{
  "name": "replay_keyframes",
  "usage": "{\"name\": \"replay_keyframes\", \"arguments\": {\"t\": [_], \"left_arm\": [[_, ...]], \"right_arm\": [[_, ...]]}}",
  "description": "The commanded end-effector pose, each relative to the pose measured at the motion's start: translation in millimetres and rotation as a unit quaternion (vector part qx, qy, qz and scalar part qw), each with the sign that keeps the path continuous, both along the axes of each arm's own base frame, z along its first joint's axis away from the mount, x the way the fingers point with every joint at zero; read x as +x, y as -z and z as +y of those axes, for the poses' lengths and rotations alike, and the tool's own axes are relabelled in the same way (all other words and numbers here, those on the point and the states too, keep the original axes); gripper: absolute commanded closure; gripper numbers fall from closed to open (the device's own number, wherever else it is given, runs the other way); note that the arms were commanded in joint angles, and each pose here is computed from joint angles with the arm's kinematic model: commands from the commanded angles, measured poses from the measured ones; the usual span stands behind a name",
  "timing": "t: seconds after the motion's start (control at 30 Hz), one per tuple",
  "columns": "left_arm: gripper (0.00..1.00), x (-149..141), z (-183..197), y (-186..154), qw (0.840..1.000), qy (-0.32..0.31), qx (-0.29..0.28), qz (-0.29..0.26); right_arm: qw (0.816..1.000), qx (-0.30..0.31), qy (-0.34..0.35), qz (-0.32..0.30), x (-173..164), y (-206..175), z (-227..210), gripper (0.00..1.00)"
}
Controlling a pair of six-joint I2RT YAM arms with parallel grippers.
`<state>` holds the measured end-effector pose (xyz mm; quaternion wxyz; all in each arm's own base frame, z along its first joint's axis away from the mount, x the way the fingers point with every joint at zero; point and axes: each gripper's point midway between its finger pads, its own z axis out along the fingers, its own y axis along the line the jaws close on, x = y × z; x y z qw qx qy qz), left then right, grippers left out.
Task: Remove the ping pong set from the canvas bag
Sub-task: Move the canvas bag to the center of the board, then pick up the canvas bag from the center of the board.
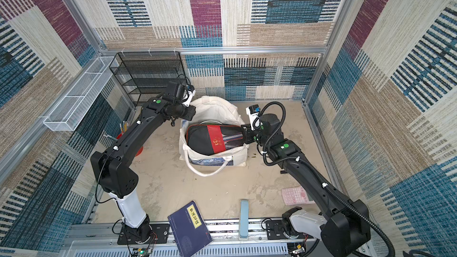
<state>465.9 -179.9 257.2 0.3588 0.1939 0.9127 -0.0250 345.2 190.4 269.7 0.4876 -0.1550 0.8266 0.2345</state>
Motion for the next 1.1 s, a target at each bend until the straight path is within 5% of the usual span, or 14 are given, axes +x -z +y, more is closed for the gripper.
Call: {"name": "replay_keyframes", "arguments": {"t": [0.0,0.23,0.43,0.53,0.8,1.07], "left_arm": [[0.98,4.4,4.1,4.9,1.000,0.001,0.018,0.002],[1.00,-3.8,-8.8,-28.7,0.998,0.039,-0.023,-0.033],[1.00,-27.2,-7.7,-91.2,0.981,0.074,-0.064,-0.169],[1.00,-39.2,-8.0,-108.9,0.969,0.090,-0.083,-0.217],[1.00,-44.2,-17.9,-114.5,0.954,0.125,-0.114,-0.247],[1.00,-31.0,-33.2,-109.8,0.951,0.143,-0.154,-0.225]], "right_arm": [[1.000,-0.006,-0.027,-0.004,-5.0,-1.5,6.1,1.00],[0.998,-0.046,-0.028,-0.038,-1.7,-19.0,0.1,0.97],[0.986,-0.095,-0.078,-0.109,5.0,-64.7,10.1,0.24],[0.976,-0.100,-0.137,-0.134,1.5,-83.1,27.3,0.01],[0.938,-0.074,-0.319,-0.118,-36.1,-83.1,90.1,0.01],[0.921,-0.091,-0.373,-0.070,-43.0,-40.7,124.1,0.01]]}}
